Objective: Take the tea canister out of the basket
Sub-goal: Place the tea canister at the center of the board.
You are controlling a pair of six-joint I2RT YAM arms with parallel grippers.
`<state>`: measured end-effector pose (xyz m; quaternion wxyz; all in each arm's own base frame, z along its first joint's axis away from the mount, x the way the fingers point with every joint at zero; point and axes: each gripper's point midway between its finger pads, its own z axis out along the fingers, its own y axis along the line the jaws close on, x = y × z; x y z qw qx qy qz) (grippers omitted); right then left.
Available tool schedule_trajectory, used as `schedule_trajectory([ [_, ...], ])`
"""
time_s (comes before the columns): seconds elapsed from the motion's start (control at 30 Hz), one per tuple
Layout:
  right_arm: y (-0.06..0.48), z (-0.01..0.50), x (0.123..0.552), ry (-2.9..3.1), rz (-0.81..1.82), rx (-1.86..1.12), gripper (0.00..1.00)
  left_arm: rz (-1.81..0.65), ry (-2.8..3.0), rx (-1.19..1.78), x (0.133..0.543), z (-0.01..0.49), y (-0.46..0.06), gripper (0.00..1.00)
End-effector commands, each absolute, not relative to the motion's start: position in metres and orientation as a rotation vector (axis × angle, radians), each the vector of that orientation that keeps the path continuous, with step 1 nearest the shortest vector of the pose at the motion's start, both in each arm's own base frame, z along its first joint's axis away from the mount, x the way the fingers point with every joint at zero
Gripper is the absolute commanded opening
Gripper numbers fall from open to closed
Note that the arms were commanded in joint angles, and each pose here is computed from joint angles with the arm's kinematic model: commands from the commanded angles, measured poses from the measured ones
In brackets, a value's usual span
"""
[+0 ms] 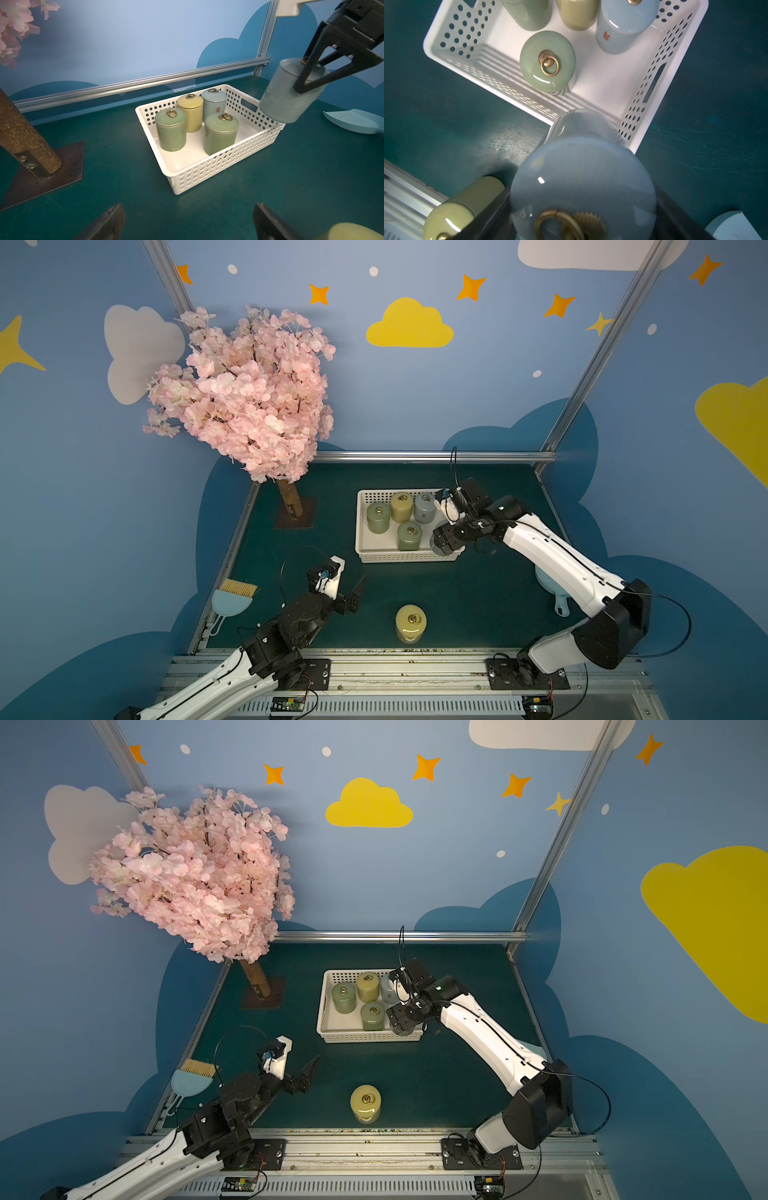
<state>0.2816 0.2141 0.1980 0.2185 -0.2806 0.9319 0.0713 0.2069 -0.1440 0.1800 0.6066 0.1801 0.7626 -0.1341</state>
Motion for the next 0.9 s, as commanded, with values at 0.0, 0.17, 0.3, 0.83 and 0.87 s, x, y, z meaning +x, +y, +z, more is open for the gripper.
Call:
schedule_trajectory([
  [0.0, 0.215, 0.215, 0.268, 2.544, 0.248, -0.744, 0.54, -0.306, 1.744, 0.404, 0.208, 0.183, -0.142, 1.00],
  [0.17, 0.212, 0.211, 0.250, 2.560, 0.254, -0.739, 0.53, -0.307, 1.743, 0.404, 0.208, 0.183, -0.142, 1.00],
  [0.3, 0.212, 0.204, 0.234, 2.584, 0.265, -0.742, 0.53, -0.307, 1.741, 0.402, 0.208, 0.184, -0.142, 1.00],
  [0.83, 0.210, 0.174, 0.182, 2.648, 0.251, -0.719, 0.53, -0.307, 1.742, 0.403, 0.208, 0.183, -0.142, 1.00],
  [0.87, 0.210, 0.173, 0.179, 2.649, 0.255, -0.710, 0.53, -0.307, 1.742, 0.402, 0.208, 0.183, -0.142, 1.00],
])
